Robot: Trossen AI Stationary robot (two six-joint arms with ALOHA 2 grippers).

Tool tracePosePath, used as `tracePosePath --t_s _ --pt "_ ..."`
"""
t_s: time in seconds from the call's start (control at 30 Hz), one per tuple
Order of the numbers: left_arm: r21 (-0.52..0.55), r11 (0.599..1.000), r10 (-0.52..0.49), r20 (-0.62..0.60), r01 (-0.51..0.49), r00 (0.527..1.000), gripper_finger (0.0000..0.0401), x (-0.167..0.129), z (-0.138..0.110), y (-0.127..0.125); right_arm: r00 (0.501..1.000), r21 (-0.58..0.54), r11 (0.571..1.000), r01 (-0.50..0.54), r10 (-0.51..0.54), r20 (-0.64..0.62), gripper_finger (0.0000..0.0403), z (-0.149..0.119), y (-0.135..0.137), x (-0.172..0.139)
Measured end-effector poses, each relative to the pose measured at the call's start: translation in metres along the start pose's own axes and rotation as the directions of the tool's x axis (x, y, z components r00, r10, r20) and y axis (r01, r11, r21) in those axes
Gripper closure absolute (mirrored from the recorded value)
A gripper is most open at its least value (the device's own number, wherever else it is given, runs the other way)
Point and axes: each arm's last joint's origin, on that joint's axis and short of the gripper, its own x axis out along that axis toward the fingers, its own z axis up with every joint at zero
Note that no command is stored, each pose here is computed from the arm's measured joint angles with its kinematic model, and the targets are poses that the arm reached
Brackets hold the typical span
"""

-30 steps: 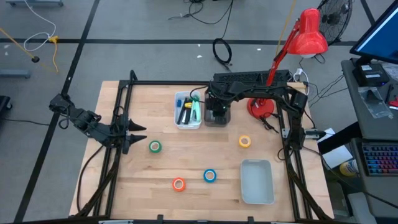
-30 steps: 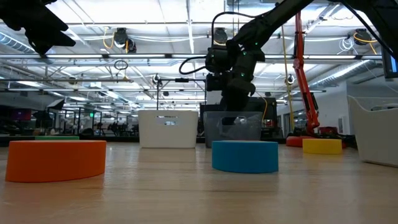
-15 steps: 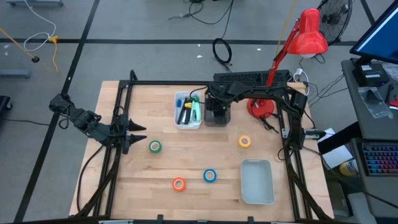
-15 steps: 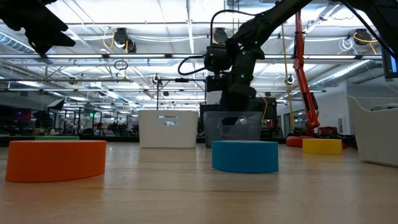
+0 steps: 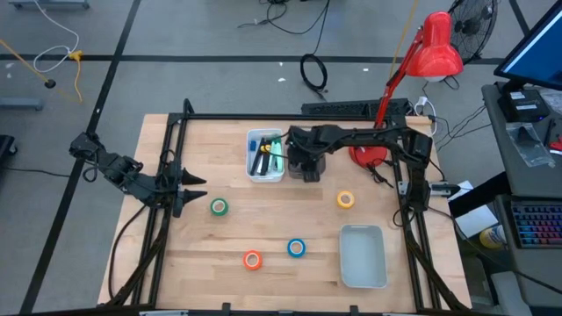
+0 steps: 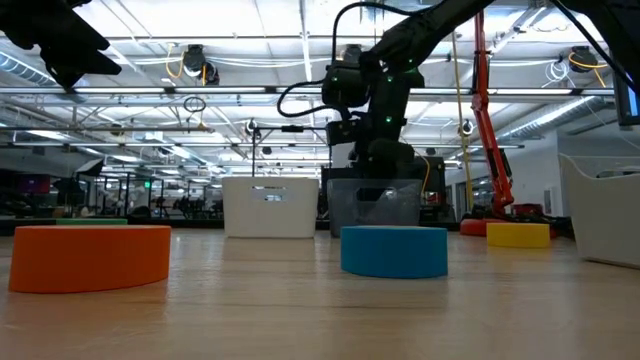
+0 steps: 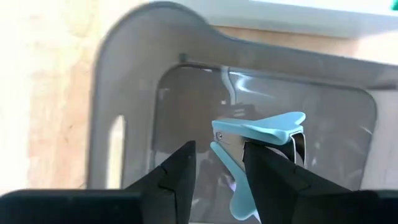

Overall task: Pick and place Stapler, Stapler remover, tape
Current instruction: Put the blue staple remover into the black bin

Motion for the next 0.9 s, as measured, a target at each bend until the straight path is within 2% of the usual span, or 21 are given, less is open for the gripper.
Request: tracePosePath --t_s 0.2,0.3,0.43,0.57,0.73,0.9 --pt "0.0 1.0 0.0 0.0 0.0 1.0 0.0203 0.0 0.0 0.0 1.0 0.06 0.998 0.015 -0.015 0.005 0.0277 -0.004 -0.011 -0.001" --pt "0.003 1.0 0.0 0.0 0.0 1.0 0.0203 0.0 0.0 0.0 1.0 0.081 0.996 -0.022 0.021 0.02 0.0277 -0.007 -0.016 -0.001" --pt "0.007 1.0 0.001 0.0 -0.001 1.0 0.0203 0.0 0.0 0.0 0.999 0.211 0.977 -0.003 -0.009 0.054 0.0277 -0.012 -0.033 -0.001" --pt "0.002 1.0 0.0 0.0 0.0 1.0 0.0203 0.0 0.0 0.0 0.993 0.359 0.933 0.012 -0.054 0.109 0.0277 -0.015 -0.05 -0.002" --pt "0.001 1.0 0.0 0.001 0.0 1.0 0.0203 0.0 0.0 0.0 0.984 0.428 0.895 -0.126 0.058 0.169 0.0277 -0.02 -0.058 0.001" --pt "0.0 1.0 0.0 0.001 0.0 1.0 0.0203 0.0 0.0 0.0 0.984 0.449 0.882 -0.14 0.076 0.158 0.0277 -0.024 -0.06 0.002"
